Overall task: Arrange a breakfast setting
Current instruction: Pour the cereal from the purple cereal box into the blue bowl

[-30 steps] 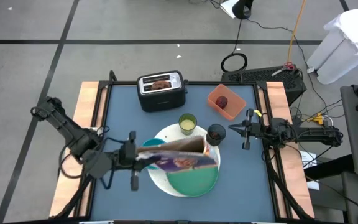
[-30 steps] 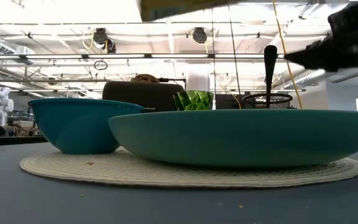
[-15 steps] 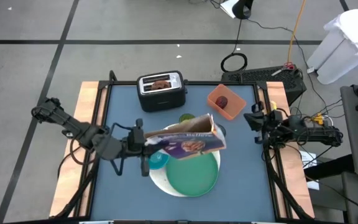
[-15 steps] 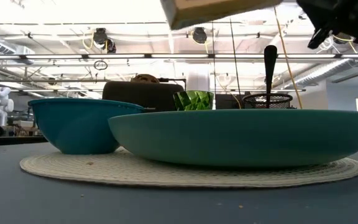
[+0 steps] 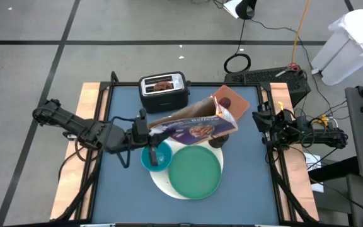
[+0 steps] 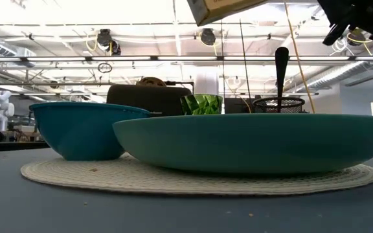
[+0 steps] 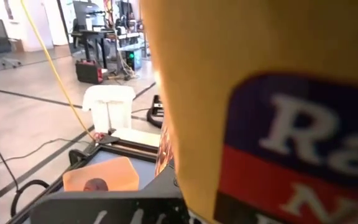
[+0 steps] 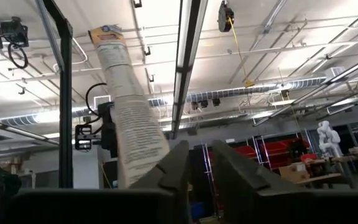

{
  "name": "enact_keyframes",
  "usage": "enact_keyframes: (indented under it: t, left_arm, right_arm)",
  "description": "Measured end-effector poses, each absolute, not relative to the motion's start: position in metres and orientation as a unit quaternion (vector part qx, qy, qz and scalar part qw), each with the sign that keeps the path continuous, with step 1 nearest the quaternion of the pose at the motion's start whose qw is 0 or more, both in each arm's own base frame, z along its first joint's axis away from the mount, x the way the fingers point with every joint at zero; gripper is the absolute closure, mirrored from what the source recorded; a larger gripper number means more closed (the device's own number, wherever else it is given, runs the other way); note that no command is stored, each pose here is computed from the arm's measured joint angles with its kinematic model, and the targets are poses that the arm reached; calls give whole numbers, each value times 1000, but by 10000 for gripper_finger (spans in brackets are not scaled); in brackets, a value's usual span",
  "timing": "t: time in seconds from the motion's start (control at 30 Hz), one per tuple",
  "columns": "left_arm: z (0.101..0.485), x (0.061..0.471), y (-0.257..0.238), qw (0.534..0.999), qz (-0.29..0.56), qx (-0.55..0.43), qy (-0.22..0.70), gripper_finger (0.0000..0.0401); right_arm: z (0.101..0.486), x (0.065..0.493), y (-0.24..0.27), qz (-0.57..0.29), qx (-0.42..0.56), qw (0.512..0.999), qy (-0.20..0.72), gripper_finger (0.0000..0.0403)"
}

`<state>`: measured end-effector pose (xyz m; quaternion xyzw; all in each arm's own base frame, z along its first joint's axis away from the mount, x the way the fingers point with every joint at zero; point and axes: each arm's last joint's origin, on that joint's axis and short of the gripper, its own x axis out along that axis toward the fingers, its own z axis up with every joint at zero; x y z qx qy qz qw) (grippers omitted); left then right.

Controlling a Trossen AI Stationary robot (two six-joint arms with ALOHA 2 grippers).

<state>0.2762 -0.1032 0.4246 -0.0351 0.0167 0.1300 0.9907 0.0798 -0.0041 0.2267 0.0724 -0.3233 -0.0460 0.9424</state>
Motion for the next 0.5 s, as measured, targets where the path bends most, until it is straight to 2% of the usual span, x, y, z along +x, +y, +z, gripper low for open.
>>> enact_keyframes:
  t: [0.3,0.4,0.5]
  left_arm:
    - [426,280,-94,989,145,-39,9,397]
    - [430,281,-92,989,140,-40,-9,397]
    - [434,282,-89,990,135,-39,-27,397]
  right_arm:
    - [227,80,-4,-33,116,938,-325,161]
    - [226,80,-4,-28,130,938,-320,121]
    - [223,84,-4,-26,139,943,-301,99]
